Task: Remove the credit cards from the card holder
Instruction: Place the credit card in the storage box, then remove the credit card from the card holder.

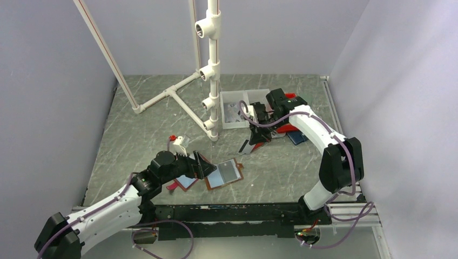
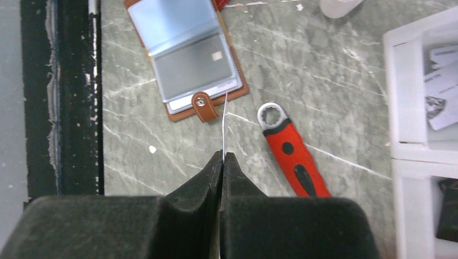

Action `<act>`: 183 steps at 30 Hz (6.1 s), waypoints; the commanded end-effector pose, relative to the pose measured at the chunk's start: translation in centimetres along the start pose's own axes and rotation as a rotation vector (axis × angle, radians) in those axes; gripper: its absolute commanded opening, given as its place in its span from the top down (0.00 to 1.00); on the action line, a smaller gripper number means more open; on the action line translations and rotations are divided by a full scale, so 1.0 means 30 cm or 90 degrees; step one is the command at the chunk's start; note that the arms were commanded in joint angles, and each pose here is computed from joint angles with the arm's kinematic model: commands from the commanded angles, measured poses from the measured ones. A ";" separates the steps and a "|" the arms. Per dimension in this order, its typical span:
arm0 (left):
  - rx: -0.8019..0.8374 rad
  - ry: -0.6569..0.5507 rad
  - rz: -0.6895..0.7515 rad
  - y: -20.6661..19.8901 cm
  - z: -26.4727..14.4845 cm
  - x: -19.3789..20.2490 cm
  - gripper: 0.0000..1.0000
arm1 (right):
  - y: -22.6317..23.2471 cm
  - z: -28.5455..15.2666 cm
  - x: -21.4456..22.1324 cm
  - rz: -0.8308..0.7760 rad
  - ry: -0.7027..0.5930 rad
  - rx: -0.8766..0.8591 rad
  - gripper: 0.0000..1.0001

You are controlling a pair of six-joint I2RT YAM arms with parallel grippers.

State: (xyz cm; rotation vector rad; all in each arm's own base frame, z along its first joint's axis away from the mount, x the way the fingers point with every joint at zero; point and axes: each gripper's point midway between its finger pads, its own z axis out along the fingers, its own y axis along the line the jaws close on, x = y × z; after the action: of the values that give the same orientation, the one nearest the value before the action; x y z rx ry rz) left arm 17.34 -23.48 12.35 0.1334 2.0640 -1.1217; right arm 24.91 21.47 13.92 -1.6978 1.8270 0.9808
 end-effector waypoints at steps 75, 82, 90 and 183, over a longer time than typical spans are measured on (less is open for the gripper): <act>-0.034 -0.020 -0.036 0.021 -0.040 -0.010 0.01 | -0.578 -0.134 -0.427 -0.271 0.037 0.359 1.00; -0.038 -0.024 -0.034 0.024 -0.047 -0.012 0.01 | -0.633 -0.110 -0.396 -0.267 0.069 0.392 1.00; -0.041 -0.028 -0.032 0.029 -0.047 -0.015 0.01 | -0.688 -0.091 -0.358 -0.253 0.078 0.428 1.00; -0.132 0.219 -0.152 0.025 0.200 0.200 0.41 | 0.093 0.399 0.130 -0.140 0.111 -0.030 0.92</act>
State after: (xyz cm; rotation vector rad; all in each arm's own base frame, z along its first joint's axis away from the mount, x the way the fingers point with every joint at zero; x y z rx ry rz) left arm 15.69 -28.10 4.63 -0.0395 2.5924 -1.0753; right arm 19.17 27.43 4.20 -2.0120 1.6846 0.8634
